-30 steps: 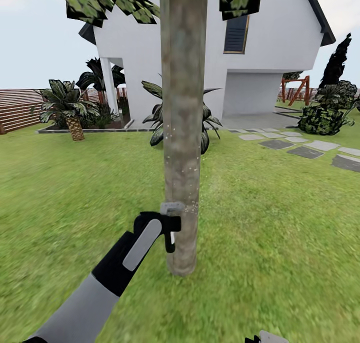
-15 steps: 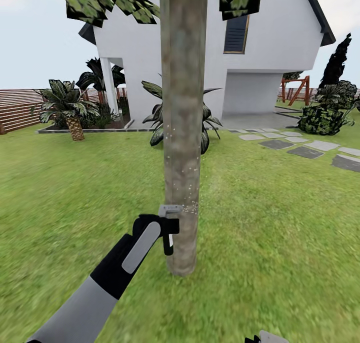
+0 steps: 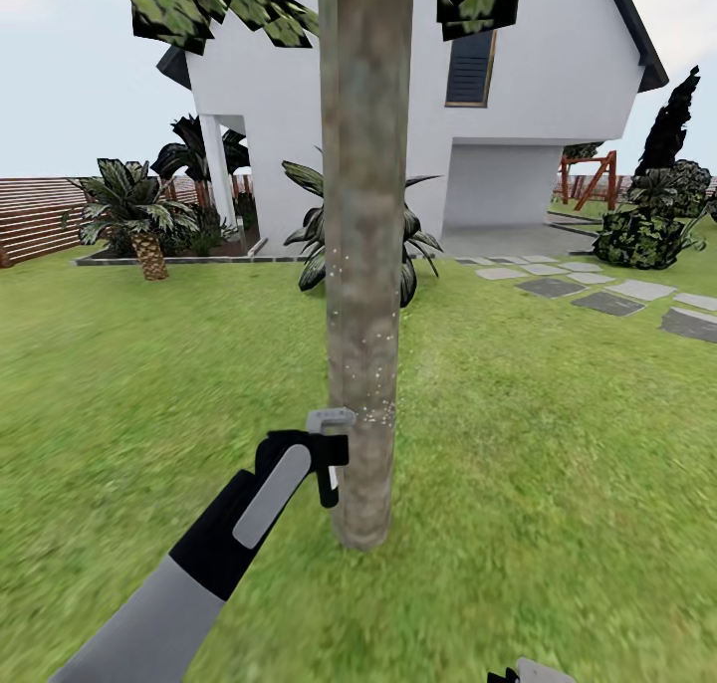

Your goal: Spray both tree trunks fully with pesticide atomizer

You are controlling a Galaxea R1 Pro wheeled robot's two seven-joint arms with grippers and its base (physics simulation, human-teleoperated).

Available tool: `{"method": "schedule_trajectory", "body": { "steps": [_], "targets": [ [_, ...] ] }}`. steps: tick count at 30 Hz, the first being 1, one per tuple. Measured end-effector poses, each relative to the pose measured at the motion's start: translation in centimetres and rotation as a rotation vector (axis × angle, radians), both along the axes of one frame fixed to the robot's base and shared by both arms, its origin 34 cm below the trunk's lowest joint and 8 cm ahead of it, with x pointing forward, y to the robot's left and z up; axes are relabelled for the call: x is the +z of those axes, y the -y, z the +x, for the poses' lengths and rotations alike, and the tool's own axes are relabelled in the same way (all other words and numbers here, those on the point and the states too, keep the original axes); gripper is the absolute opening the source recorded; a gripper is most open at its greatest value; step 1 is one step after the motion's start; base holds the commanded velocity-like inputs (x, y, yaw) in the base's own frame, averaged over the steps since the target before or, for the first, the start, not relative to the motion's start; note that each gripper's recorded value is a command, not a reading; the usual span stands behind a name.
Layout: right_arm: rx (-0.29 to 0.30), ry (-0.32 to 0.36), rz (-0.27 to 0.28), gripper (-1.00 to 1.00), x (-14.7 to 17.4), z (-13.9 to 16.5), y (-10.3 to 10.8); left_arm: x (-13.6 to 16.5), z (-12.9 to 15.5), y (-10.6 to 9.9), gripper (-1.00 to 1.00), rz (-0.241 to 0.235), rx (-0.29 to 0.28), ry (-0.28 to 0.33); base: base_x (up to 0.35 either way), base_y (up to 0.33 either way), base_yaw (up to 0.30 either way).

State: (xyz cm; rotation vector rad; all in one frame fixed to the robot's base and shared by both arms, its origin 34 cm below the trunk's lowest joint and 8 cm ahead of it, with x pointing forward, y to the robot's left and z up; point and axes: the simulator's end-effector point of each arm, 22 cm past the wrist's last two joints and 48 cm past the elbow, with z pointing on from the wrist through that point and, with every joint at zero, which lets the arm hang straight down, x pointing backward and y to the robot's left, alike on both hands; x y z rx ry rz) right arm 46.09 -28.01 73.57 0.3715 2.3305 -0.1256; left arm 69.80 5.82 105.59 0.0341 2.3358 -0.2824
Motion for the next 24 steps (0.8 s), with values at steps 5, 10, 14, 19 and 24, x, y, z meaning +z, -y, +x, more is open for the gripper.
{"method": "schedule_trajectory", "body": {
  "steps": [5,10,14,19,24],
  "targets": [
    [0.0,0.0,0.0,-1.0,0.0,0.0,0.0,0.9,-0.7,0.6,-1.0,0.027,-0.056,-0.017,0.0,0.0,0.0],
    [0.007,0.001,0.001,-1.0,0.0,0.0,-0.2,7.4,1.8,0.2,-1.0,0.088,-0.069,0.057,0.0,0.0,0.0],
    [0.023,0.002,0.002,-1.0,0.1,0.2,-0.8,11.0,2.9,0.8,-1.0,0.091,-0.059,0.087,0.0,0.0,0.0],
    [0.027,0.002,0.002,-1.0,0.1,0.2,-0.9,11.8,3.0,0.9,-1.0,0.089,-0.054,0.091,0.0,0.0,0.0],
    [0.028,0.002,0.002,-1.0,0.0,0.2,-0.9,13.7,1.8,3.4,-1.0,-0.006,-0.115,0.101,0.0,0.0,0.0]
  ]
}}
